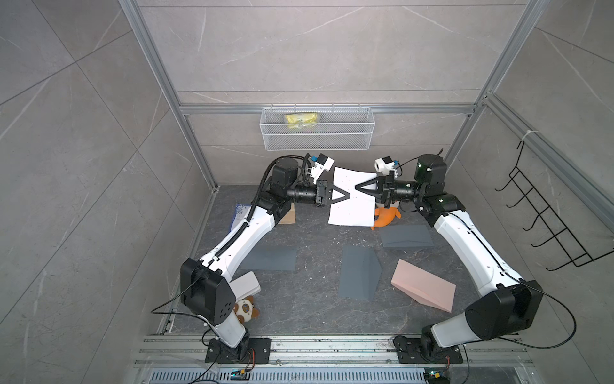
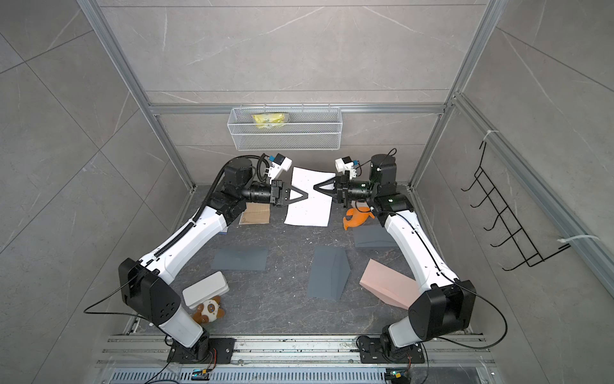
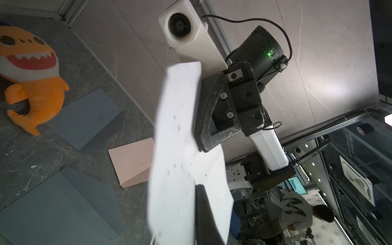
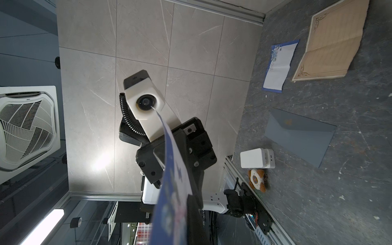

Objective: Take the letter paper out of the envelope
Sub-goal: Unfold the letter paper, then place the letter paper at the center of the board.

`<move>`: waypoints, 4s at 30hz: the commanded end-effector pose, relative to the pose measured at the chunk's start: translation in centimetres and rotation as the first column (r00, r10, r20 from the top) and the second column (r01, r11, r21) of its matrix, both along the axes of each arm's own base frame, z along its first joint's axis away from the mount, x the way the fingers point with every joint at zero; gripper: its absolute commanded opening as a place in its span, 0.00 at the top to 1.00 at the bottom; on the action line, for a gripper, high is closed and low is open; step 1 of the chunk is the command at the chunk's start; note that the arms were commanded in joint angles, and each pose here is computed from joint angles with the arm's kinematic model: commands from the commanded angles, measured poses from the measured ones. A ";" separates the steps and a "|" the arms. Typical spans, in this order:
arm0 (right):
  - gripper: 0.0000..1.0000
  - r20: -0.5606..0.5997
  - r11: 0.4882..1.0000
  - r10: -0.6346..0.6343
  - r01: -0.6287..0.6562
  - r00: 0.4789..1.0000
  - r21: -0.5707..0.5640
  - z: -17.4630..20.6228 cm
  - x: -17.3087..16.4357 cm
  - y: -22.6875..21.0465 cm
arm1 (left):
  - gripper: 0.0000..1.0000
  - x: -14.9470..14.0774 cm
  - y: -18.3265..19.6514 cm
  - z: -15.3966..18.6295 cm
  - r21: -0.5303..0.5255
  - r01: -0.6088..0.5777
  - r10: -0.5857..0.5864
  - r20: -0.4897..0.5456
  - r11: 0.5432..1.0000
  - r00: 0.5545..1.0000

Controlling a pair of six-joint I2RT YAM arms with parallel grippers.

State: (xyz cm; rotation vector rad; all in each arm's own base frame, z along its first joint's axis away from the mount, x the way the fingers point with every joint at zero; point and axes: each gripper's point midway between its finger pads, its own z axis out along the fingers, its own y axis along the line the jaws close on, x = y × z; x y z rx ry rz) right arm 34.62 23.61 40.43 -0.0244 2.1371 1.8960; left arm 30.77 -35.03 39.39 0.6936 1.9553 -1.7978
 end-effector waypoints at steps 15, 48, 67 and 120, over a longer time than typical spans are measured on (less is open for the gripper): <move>0.48 0.193 0.662 -0.357 0.394 0.914 -0.638 -7.6 0.0 -9.4 | 1.00 1.8 4.4 -5.1 0.410 -0.288 0.275 0.093 0.866 0.957; 0.49 0.264 0.586 -0.330 0.416 0.906 -0.696 -10.1 -2.3 -10.6 | 1.00 -7.9 8.2 -32.6 0.886 -0.294 0.129 0.359 -0.359 0.924; 0.49 0.231 0.605 -0.308 0.377 0.923 -0.701 -10.8 -3.1 -10.3 | 1.00 -11.7 9.3 -37.8 0.903 -0.199 0.166 0.279 -0.381 0.946; 0.48 0.203 0.622 -0.332 0.375 0.921 -0.687 -11.1 -3.0 -10.0 | 0.38 -14.1 9.9 -37.0 0.937 -0.143 0.250 0.228 -0.318 0.941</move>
